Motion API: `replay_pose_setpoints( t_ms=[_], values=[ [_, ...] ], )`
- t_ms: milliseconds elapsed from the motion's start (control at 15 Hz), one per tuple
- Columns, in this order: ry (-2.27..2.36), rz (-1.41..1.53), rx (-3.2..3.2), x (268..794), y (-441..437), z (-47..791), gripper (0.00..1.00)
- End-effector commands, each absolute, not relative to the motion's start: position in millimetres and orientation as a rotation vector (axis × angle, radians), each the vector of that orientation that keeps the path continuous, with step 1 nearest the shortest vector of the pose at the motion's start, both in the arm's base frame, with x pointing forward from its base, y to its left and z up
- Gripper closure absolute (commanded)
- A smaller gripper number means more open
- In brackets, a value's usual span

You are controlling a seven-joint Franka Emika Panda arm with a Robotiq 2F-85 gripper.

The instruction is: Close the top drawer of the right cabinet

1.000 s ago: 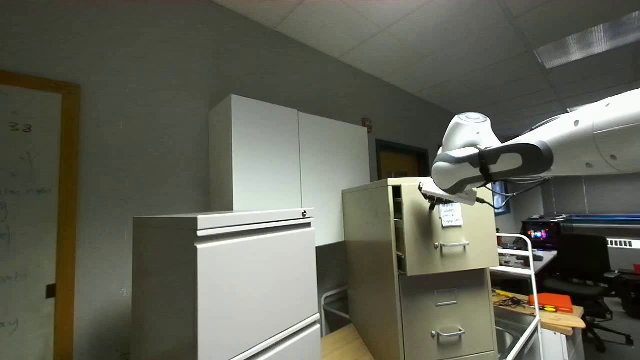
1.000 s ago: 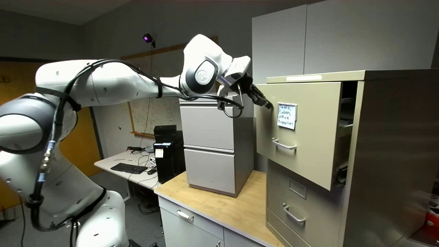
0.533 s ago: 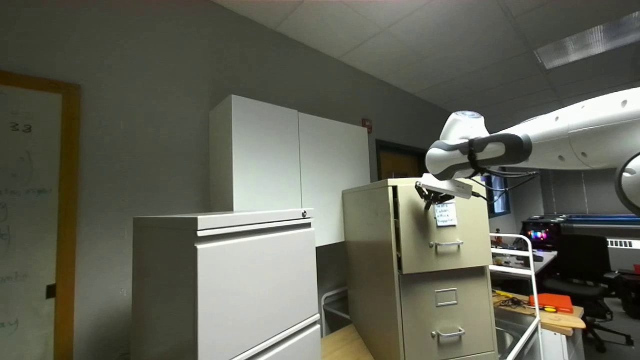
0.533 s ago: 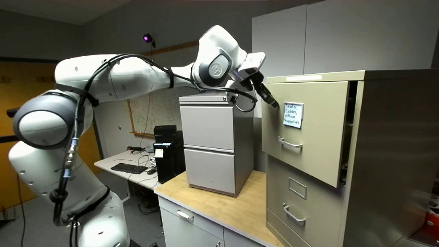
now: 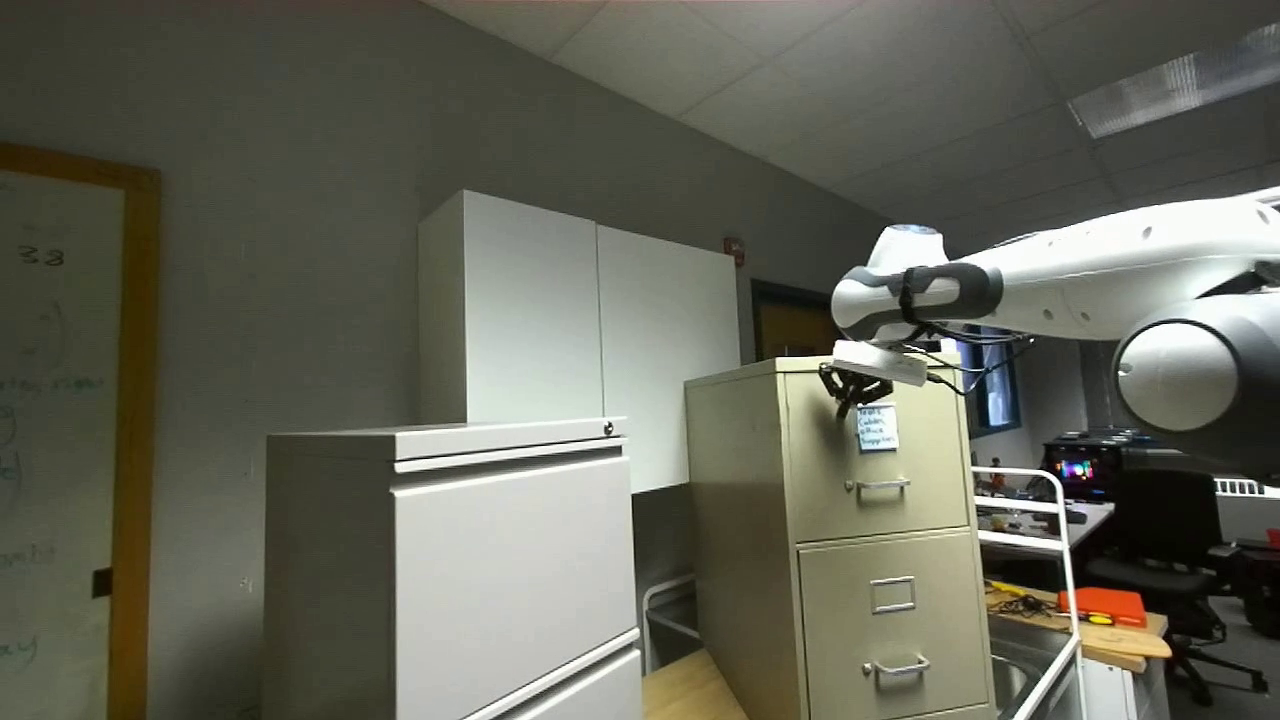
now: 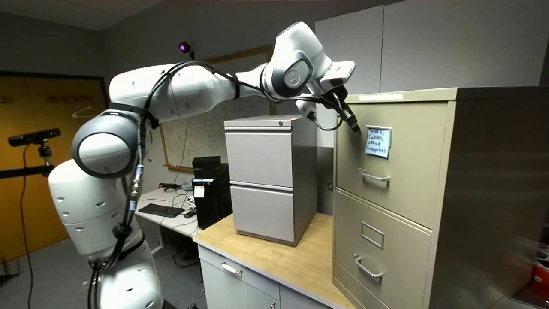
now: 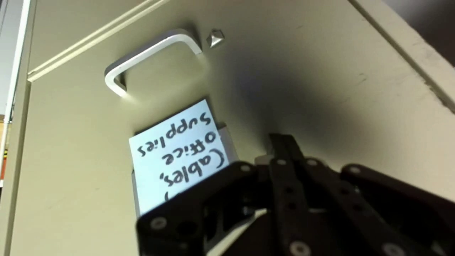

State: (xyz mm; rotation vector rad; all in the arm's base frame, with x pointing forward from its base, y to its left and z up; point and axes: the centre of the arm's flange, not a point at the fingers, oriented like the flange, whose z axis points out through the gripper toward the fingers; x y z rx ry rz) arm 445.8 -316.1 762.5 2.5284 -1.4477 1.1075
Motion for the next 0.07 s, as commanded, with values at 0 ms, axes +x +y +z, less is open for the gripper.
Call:
replay_pose_setpoints(
  t_ms=[0],
  values=[
    [-1.378,1.167,2.58,513.0,-332.0,784.3,1.0]
  ],
)
